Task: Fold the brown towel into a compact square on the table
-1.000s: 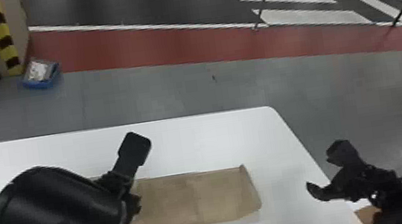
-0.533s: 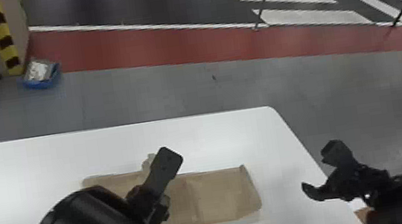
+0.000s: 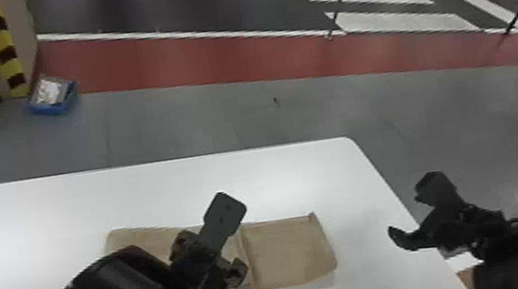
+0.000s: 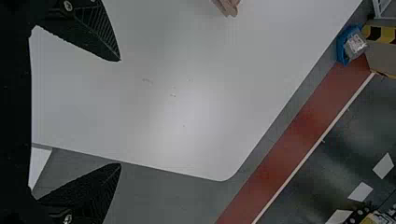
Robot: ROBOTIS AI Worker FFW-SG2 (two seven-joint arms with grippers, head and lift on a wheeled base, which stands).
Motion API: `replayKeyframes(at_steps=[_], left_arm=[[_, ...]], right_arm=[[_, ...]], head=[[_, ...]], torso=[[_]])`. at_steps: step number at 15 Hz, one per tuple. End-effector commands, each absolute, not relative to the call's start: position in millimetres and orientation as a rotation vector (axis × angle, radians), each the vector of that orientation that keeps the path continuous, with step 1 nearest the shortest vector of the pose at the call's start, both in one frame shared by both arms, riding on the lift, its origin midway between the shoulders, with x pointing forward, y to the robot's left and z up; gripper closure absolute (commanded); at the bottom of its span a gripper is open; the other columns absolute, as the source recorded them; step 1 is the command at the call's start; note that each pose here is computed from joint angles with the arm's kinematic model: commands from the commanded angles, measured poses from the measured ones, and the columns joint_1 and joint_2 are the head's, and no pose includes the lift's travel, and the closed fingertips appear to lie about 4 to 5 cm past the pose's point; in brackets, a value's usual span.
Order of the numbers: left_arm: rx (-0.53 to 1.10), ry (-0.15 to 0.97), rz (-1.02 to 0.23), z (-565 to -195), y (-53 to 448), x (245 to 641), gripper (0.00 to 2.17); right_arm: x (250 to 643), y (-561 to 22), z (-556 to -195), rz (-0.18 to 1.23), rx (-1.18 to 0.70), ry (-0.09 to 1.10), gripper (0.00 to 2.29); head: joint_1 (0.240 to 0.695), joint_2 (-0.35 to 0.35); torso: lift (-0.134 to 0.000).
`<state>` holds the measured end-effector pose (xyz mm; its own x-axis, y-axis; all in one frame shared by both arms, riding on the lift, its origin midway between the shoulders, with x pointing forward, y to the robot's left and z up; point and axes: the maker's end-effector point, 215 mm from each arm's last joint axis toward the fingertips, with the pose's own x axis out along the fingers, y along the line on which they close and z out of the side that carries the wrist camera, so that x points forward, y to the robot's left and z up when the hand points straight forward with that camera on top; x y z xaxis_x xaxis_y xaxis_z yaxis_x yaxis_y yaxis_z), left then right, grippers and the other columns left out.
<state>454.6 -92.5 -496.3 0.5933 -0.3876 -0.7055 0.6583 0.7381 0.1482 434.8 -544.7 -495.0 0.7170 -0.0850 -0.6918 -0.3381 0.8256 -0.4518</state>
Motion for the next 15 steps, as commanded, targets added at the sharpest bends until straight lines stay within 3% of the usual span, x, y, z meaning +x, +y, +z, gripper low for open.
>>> replayKeyframes(at_steps=[1, 8, 13, 15], left_arm=[[0.349, 0.693, -0.598, -484.0, -82.0, 458.2, 0.04], [0.096, 0.726, -0.356, -485.3, 55.4, 498.1, 0.04], [0.021, 0.738, -0.245, -497.7, 139.0, 492.9, 0.04], [0.008, 0.741, -0.233, -504.8, 149.6, 488.0, 0.04]], right_arm=[[442.2, -528.7, -477.0, 0.157, -0.595, 0.731, 0.07], [464.4, -427.2, -438.7, 0.292, -0.693, 0.632, 0.07], [435.1, -358.1, -492.0, 0.315, -0.442, 0.787, 0.08], [428.5, -332.4, -501.0, 0.298, -0.352, 0.830, 0.08]], head=[[0.695, -0.350], [0.695, -0.350], [0.695, -0.343], [0.695, -0.275]], torso=[[0.000], [0.000], [0.000], [0.000]])
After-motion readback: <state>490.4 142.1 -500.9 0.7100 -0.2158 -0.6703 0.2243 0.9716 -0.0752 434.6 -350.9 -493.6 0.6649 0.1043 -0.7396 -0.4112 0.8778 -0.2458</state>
